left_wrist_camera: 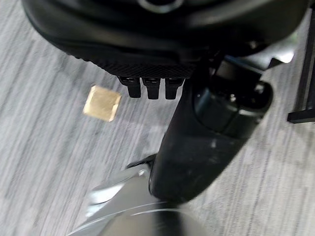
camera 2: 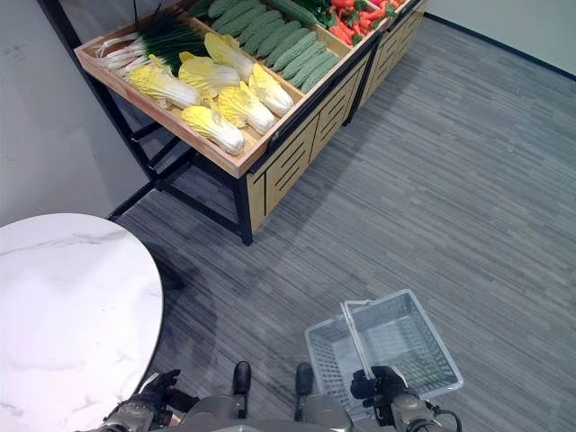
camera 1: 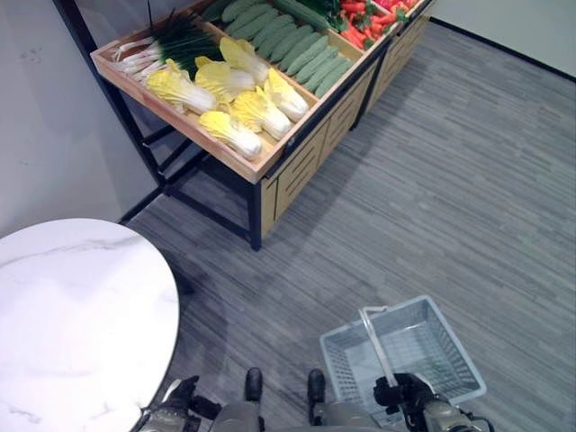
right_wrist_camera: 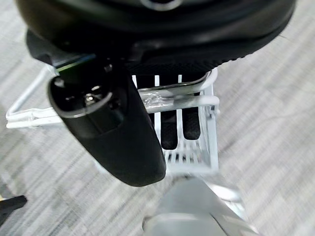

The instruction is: Get the vegetables into the basket

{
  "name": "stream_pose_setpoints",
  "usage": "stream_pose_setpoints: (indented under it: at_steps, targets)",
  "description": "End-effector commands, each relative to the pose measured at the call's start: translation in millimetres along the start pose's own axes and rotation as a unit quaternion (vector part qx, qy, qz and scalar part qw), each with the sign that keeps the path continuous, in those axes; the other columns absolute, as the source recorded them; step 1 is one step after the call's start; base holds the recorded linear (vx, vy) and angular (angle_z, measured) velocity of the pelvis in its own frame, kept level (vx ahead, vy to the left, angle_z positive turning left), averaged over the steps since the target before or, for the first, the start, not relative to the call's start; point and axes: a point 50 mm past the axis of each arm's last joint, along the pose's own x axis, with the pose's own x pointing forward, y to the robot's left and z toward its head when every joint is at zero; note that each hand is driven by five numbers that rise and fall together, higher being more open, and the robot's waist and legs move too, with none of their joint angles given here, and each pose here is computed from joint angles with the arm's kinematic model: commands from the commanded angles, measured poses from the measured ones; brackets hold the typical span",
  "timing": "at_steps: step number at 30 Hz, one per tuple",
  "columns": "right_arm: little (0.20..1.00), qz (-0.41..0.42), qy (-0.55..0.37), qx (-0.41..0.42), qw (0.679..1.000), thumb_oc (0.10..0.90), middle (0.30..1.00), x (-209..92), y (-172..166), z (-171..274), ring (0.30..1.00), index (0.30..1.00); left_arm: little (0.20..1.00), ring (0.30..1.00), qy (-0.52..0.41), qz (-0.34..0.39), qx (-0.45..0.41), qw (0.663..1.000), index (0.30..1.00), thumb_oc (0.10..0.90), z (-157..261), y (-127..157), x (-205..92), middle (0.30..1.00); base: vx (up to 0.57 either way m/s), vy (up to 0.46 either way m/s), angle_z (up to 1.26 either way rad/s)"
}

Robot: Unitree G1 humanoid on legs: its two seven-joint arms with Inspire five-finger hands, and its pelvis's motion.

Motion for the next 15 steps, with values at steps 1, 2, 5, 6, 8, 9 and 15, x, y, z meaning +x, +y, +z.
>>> stream_pose_setpoints:
  at_steps: [1, 2, 5, 6, 8, 9, 15]
  targets:
    - [0.300, 0.009, -0.055, 0.015, 0.998, 0.400, 0.300, 2, -1, 32, 0.300, 0.300, 1.000, 1.000, -0.002, -0.019, 0.010, 1.000, 1.000, 0.900, 1, -14, 0, 1.000, -0.08, 0.289, -0.54]
    - [0.300, 0.010, -0.057, 0.018, 0.998, 0.400, 0.300, 2, 0, 33, 0.300, 0.300, 1.000, 1.000, -0.001, -0.018, 0.012, 1.000, 1.000, 0.900, 0, -14, 0, 1.000, -0.06, 0.196, -0.45]
    - [0.300, 0.012, -0.066, 0.027, 0.997, 0.400, 0.300, 2, 0, 37, 0.300, 0.300, 1.000, 1.000, 0.000, -0.018, 0.016, 1.000, 1.000, 0.900, 0, -14, 0, 1.000, -0.05, 0.137, -0.41]
    - [0.300, 0.013, -0.073, 0.030, 0.997, 0.400, 0.300, 2, 1, 42, 0.300, 0.300, 1.000, 1.000, 0.000, -0.016, 0.017, 1.000, 1.000, 0.900, 0, -12, 0, 1.000, -0.11, 0.185, -0.33]
    - [0.300, 0.015, -0.086, 0.040, 0.995, 0.400, 0.300, 2, 1, 50, 0.300, 0.300, 1.000, 1.000, -0.003, -0.011, 0.018, 1.000, 1.000, 0.900, 2, -9, 0, 1.000, -0.12, 0.139, -0.56]
    - [0.300, 0.016, -0.093, 0.045, 0.994, 0.400, 0.300, 2, 1, 54, 0.300, 0.300, 1.000, 1.000, -0.006, -0.009, 0.017, 1.000, 1.000, 0.900, 4, -8, 1, 1.000, -0.10, 0.100, -0.92]
    - [0.300, 0.029, -0.105, 0.076, 0.991, 0.400, 0.300, 1, 10, 56, 0.300, 0.300, 1.000, 1.000, -0.002, 0.002, 0.014, 1.000, 1.000, 0.900, 1, -2, 0, 1.000, -0.02, 0.047, -0.81]
